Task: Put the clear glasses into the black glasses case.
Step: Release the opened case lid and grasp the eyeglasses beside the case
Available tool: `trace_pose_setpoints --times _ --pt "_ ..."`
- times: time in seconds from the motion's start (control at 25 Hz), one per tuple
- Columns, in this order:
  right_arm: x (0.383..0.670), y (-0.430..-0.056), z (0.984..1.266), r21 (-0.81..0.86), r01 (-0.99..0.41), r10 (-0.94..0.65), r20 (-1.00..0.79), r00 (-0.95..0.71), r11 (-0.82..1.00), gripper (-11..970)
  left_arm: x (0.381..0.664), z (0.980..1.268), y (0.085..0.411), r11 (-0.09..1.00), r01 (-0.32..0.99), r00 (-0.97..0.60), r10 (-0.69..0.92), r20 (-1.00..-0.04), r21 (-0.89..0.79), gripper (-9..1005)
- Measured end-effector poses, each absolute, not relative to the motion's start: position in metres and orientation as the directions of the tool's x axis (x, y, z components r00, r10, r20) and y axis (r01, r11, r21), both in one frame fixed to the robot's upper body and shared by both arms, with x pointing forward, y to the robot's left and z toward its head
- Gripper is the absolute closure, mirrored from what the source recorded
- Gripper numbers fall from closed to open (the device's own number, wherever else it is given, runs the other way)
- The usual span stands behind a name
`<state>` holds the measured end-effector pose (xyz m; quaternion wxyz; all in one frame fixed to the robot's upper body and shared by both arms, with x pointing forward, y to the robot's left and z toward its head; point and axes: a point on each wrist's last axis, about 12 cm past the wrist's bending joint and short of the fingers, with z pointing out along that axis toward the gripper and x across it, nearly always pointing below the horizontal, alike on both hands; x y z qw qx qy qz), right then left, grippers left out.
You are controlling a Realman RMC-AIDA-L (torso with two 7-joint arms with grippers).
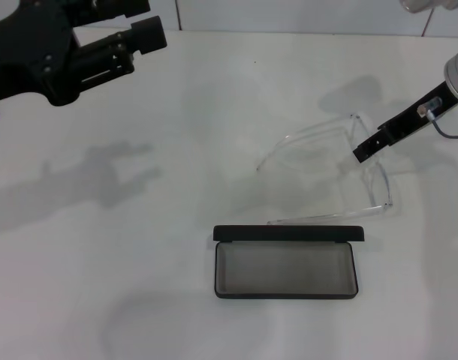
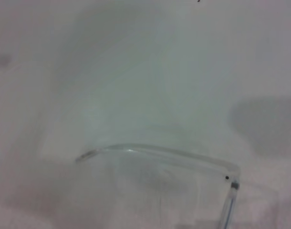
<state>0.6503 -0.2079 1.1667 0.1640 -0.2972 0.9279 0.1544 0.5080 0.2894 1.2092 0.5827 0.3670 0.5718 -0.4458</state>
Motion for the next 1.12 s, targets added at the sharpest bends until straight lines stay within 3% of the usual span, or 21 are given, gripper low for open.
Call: trace_pose_setpoints --times 0.72,1.12 --pt "0.648 -0.207 1.156 0.211 -0.590 -0.490 -0.382 -0.784 0.779 329 0.509 1.200 0.290 0.339 0.936 -0.059 -0.111 -0.992 -0.093 506" --pt "0.648 -0.208 1.153 0.206 -0.590 -0.491 -0.382 -0.783 0.780 582 0.508 1.199 0.292 0.343 0.935 -0.061 -0.110 -0.992 -0.095 505"
